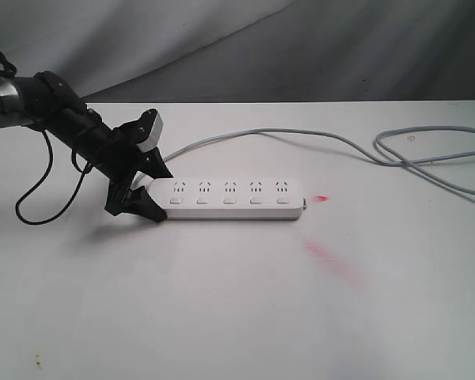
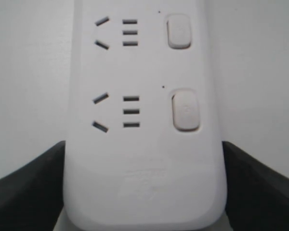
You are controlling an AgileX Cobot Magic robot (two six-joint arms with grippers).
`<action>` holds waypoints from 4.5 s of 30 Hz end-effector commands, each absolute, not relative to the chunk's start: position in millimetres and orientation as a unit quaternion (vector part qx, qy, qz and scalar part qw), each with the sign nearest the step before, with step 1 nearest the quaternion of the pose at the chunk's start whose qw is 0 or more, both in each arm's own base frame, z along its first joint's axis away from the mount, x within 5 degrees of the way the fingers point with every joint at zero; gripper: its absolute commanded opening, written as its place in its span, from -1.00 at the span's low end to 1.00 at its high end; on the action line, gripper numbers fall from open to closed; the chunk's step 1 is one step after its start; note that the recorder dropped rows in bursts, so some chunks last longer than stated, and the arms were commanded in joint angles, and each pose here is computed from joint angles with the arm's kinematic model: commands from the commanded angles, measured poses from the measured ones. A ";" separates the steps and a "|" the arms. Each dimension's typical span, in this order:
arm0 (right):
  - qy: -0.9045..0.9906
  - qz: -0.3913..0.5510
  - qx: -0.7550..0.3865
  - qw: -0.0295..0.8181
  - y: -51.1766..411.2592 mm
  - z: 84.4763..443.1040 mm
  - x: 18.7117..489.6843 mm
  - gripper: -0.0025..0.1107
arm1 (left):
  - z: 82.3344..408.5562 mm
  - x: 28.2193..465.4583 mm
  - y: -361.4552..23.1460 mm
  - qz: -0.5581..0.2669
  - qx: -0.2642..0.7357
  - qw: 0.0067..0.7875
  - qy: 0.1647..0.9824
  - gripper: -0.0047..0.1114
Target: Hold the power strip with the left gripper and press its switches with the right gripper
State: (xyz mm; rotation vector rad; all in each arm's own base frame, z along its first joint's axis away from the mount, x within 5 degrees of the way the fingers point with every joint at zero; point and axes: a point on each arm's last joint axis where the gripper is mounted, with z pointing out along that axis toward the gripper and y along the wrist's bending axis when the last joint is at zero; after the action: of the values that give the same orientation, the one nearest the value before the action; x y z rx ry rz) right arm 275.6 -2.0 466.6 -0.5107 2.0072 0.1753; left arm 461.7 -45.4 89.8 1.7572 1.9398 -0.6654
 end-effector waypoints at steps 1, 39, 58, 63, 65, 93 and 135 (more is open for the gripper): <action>0.835 0.088 -0.292 0.458 0.7 441.8 297.7 -0.68 | 90.3 461.0 -47.1 -0.246 0.635 0.216 0.700 -0.48; 0.729 0.308 -0.524 0.315 144.8 253.1 403.2 -0.08 | 90.3 461.0 -47.1 -0.246 0.635 0.216 0.700 -0.48; 0.725 0.224 -0.564 0.327 242.4 190.0 399.3 0.49 | 90.4 461.0 -47.1 -0.246 0.635 0.216 0.699 -0.48; 0.726 0.195 -0.548 0.368 242.6 178.5 412.8 0.48 | 90.4 461.0 -47.1 -0.246 0.635 0.216 0.699 -0.48; 0.722 0.193 -0.552 0.370 243.4 176.0 414.1 0.48 | 90.4 461.0 -47.1 -0.246 0.635 0.216 0.699 -0.48; 0.724 0.231 -0.554 0.340 285.9 147.0 436.8 0.48 | 90.4 461.0 -47.1 -0.246 0.635 0.216 0.699 -0.48; 0.736 0.201 -0.567 0.311 283.4 104.0 442.1 0.48 | 90.4 461.0 -47.1 -0.246 0.635 0.216 0.699 -0.48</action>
State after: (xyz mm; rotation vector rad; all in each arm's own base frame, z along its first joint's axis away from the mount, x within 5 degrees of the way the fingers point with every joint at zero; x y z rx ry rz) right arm 440.5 285.6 111.7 -1.4764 1.9365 0.5715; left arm 461.7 -45.4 89.8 1.7606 1.9359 -0.6640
